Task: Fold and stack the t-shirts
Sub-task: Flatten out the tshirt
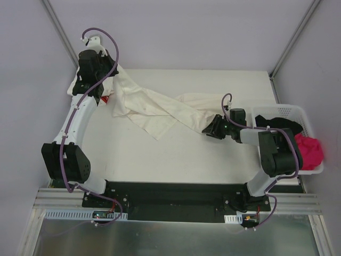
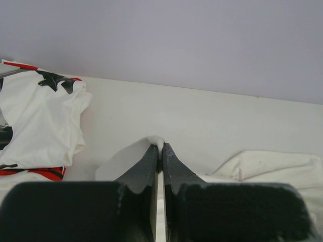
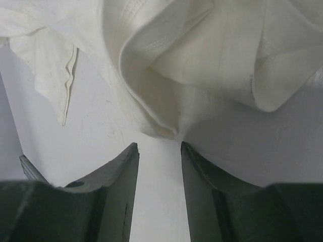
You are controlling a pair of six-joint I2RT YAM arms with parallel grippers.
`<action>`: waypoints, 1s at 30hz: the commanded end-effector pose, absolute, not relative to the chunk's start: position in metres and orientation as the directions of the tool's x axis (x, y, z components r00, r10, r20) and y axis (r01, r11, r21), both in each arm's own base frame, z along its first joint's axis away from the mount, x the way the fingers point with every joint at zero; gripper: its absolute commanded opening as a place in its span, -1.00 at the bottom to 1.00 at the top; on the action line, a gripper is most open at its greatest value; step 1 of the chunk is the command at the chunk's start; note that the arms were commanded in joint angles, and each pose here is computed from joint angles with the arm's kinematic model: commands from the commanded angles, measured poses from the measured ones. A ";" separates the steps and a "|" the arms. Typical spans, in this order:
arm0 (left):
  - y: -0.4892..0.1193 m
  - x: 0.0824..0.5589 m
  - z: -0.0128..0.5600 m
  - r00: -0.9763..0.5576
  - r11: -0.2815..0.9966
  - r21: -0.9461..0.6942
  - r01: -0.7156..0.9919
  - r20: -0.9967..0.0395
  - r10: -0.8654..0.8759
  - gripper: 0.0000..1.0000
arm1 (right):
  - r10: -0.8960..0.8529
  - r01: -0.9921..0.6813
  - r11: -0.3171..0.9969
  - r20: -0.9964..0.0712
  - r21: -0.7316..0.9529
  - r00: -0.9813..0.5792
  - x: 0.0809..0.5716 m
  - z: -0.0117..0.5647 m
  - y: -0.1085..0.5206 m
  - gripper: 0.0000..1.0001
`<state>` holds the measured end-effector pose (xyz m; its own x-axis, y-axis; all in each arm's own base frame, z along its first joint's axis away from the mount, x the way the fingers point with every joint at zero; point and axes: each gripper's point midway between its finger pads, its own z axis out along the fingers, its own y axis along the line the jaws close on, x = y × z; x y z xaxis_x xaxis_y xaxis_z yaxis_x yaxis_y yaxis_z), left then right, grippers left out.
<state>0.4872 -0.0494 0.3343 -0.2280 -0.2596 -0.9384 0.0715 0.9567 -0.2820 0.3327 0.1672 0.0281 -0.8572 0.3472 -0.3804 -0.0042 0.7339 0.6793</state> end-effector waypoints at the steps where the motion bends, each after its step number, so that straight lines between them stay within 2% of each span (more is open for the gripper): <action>1: -0.053 0.490 0.364 -0.150 0.961 -0.259 0.098 -0.958 -0.243 -1.00 | 0.341 -0.030 0.750 -0.425 0.661 -0.838 0.338 0.033 0.161 -0.17; 8: -0.054 0.489 0.367 -0.147 0.961 -0.258 0.104 -0.959 -0.242 -1.00 | 0.344 -0.047 0.756 -0.457 0.653 -0.821 0.355 0.031 0.162 -0.17; 16: -0.054 0.489 0.365 -0.149 0.961 -0.256 0.100 -0.959 -0.240 -1.00 | 0.358 -0.034 0.738 -0.434 0.674 -0.827 0.366 0.024 0.168 -0.18; 30: -0.054 0.493 0.363 -0.153 0.963 -0.253 0.098 -0.960 -0.237 -1.00 | 0.358 -0.019 0.716 -0.391 0.698 -0.848 0.343 0.016 0.171 -0.27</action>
<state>0.4913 -0.0522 0.3301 -0.2374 -0.2493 -0.9389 0.0765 0.9587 -0.2739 0.3604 0.1749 0.0264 -0.8284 0.3637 -0.4260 -0.0513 0.7081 0.7042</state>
